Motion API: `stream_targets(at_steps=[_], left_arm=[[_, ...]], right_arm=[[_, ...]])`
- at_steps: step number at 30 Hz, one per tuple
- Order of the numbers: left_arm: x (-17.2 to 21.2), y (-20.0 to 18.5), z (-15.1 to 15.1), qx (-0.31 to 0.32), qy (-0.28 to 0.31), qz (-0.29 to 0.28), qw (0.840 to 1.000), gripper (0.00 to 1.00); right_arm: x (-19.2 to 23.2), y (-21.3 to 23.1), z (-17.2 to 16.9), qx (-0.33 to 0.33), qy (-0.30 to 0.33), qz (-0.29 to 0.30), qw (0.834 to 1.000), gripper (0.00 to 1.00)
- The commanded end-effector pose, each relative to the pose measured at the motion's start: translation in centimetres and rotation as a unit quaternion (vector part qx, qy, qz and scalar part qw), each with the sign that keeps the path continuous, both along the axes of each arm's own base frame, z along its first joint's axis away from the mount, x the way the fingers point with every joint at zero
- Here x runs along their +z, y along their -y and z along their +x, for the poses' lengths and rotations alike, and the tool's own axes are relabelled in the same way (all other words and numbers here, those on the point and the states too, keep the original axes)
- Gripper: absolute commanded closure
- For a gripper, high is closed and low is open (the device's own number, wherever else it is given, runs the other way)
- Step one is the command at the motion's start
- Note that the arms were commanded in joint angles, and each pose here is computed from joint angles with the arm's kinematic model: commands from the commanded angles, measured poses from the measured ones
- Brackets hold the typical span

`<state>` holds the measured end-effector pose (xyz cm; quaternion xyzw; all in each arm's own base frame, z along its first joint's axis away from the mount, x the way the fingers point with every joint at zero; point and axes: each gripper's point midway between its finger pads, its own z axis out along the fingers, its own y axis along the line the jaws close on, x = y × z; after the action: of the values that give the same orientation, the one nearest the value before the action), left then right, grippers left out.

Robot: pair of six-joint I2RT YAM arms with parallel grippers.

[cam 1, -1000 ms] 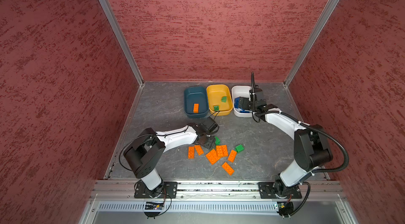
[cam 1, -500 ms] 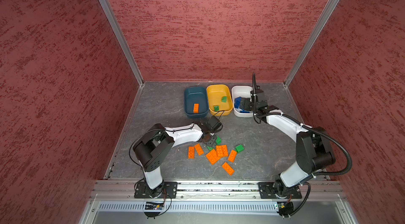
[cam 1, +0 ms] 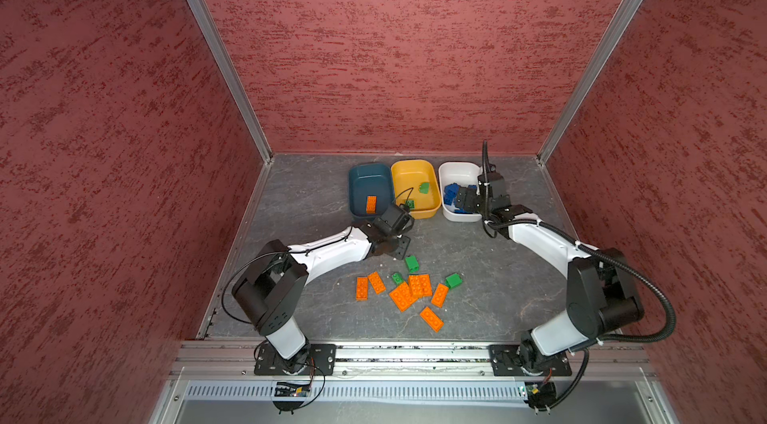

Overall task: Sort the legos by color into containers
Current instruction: 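Grasp a green brick with left gripper and lift it over the yellow bin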

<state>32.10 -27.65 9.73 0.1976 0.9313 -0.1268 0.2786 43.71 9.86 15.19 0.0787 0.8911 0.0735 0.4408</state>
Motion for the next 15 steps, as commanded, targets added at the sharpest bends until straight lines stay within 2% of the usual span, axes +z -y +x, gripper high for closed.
stream_targets(at_steps=[1, 5, 8, 12, 15], left_arm=[[4.6, 3.4, 4.6, 0.027, 0.069, -0.100, 0.992, 0.58], [6.3, 4.6, 10.3, 0.102, 0.114, -0.112, 0.982, 0.58], [6.1, 4.6, 14.0, 0.160, 0.121, -0.108, 0.974, 0.58], [5.4, 3.8, 17.8, 0.219, 0.116, -0.092, 0.964, 0.57], [5.2, 4.4, 19.4, 0.228, 0.110, -0.091, 0.963, 0.51]], right_arm=[[2.2, -0.7, 0.1, 0.010, 0.045, 0.037, 0.998, 0.01], [2.3, -0.6, -0.7, 0.002, 0.059, 0.061, 0.996, 0.01], [2.6, 0.0, -1.6, -0.017, 0.063, 0.075, 0.995, 0.01], [3.2, -0.4, -3.2, 0.003, 0.066, 0.093, 0.994, 0.01], [3.1, 0.2, -4.7, -0.015, 0.065, 0.110, 0.992, 0.01]])
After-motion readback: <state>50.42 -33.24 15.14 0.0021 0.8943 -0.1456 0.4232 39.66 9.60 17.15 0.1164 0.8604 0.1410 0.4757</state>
